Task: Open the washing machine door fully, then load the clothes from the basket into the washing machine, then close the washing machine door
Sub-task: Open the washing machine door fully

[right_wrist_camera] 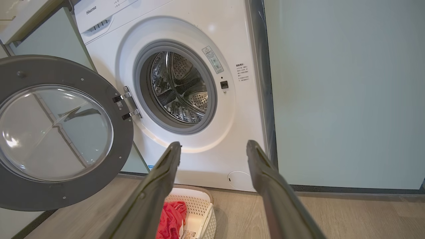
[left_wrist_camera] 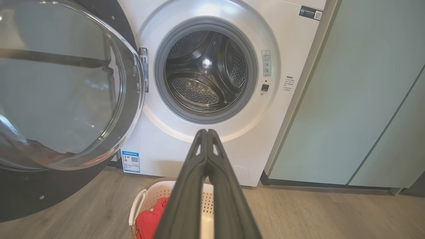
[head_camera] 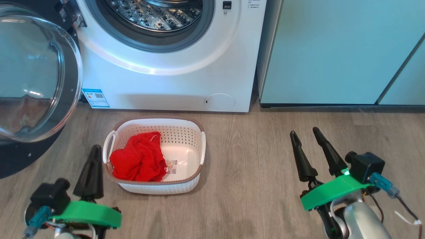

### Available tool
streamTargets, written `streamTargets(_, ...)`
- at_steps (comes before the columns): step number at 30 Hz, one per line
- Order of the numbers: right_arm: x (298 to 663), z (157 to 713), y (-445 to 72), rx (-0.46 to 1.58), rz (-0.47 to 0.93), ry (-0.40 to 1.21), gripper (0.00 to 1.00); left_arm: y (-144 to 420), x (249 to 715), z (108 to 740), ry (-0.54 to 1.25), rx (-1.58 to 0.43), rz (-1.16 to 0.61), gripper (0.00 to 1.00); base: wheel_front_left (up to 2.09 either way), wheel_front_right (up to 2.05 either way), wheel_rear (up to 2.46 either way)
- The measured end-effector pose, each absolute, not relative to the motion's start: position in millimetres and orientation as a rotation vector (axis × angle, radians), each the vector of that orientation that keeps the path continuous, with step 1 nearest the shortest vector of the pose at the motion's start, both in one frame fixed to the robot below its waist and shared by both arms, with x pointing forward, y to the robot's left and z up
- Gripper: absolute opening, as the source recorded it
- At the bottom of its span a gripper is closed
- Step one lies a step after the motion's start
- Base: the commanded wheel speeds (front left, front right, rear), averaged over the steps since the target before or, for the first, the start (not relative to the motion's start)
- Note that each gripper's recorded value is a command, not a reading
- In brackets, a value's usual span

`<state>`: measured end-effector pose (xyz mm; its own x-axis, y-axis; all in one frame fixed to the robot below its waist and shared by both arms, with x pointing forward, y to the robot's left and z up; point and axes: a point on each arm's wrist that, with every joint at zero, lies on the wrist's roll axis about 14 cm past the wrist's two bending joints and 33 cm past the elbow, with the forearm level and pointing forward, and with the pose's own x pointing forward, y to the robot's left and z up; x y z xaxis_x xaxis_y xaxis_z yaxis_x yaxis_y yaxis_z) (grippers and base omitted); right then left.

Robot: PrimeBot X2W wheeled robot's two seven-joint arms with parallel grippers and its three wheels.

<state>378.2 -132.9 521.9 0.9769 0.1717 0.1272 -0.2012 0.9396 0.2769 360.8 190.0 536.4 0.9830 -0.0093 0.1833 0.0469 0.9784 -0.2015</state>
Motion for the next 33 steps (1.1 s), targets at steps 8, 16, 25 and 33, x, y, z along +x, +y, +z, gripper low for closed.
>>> streamTargets(8,376,512,-136,0.297,0.176,-0.075,1.0,181,360,530,-0.162,-0.225,-0.05,0.33,0.0,0.0,0.0)
streamTargets(16,377,510,-138,0.299,0.169,-0.07,1.0,178,360,528,-0.156,-0.235,-0.058,1.0,0.0,0.0,0.0)
streamTargets(25,380,508,-139,0.302,0.163,-0.065,1.0,176,360,532,-0.167,-0.231,-0.065,1.0,0.0,0.0,0.0)
streamTargets(33,381,506,-138,0.303,0.164,-0.058,1.0,178,359,523,-0.139,-0.228,-0.056,1.0,0.0,0.0,0.0)
